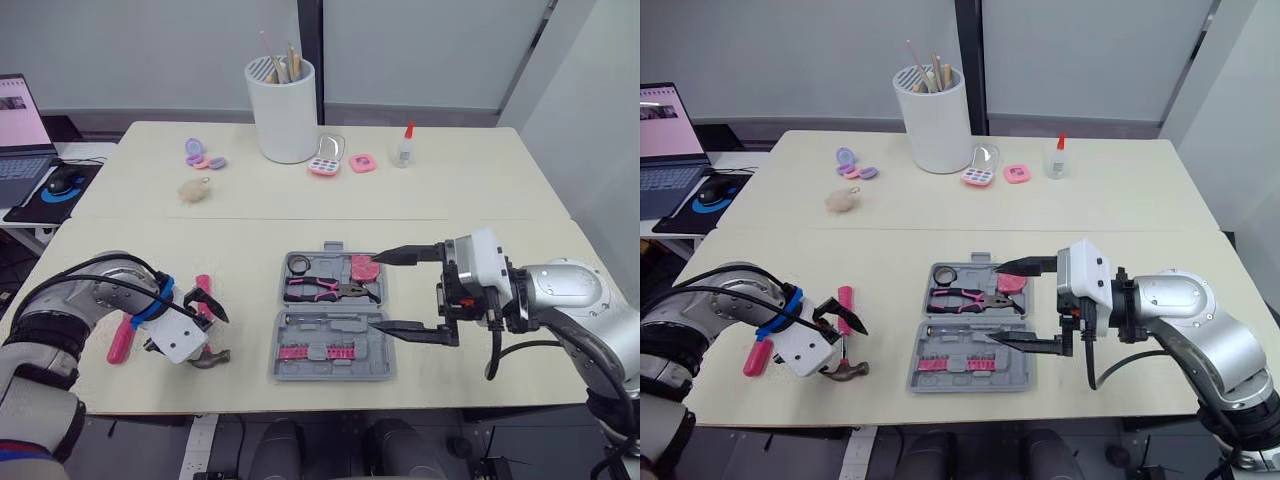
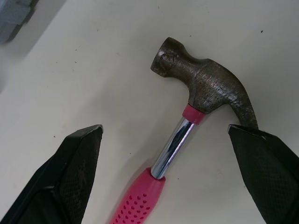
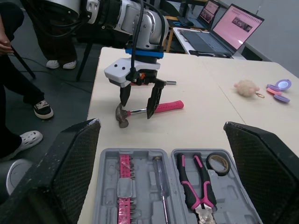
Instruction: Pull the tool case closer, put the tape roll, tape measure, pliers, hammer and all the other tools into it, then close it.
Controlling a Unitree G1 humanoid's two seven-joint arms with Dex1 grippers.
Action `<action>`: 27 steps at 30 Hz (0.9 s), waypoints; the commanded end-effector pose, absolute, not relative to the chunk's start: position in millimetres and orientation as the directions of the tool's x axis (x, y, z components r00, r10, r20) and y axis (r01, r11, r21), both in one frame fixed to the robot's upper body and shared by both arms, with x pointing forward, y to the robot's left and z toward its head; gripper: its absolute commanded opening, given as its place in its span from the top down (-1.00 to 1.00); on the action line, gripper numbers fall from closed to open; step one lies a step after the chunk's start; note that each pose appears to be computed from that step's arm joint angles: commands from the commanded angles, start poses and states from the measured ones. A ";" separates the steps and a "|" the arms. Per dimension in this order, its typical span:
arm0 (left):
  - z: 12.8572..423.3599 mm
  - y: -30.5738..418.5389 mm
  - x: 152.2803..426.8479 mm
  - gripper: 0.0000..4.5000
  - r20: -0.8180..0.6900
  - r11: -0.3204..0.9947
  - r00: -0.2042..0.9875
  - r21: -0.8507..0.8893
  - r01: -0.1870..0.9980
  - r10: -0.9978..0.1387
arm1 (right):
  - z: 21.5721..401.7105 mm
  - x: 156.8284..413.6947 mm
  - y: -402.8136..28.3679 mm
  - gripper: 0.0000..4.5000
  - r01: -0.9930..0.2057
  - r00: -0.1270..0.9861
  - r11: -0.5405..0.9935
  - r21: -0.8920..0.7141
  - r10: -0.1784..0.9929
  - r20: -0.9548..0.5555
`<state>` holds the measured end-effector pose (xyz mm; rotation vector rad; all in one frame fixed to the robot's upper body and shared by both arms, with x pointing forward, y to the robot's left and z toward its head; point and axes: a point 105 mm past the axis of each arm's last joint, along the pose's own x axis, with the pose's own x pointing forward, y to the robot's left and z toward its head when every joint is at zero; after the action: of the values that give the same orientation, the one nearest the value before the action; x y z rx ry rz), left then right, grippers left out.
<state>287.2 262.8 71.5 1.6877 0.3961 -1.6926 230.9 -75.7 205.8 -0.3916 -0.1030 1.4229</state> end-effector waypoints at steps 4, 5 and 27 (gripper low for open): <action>57.7 262.0 290.5 -0.90 -0.974 -0.751 0.082 0.214 0.625 -0.210 | 213.6 225.2 -76.0 -1.00 -0.933 0.164 0.103 -0.346 0.975 -0.152; 55.8 262.6 290.6 -0.80 -0.976 -0.755 0.077 0.205 0.623 -0.201 | 213.6 225.3 -76.2 -1.00 -0.933 0.166 0.105 -0.345 0.974 -0.153; 63.8 259.3 302.1 0.97 -0.953 -0.640 0.127 0.281 0.715 -0.276 | 212.8 230.9 -81.3 -1.00 -0.928 0.191 0.123 -0.352 0.967 -0.166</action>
<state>294.5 262.7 52.8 1.6776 0.4600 -1.6993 233.1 -82.8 205.3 -0.3860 -0.0664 1.3800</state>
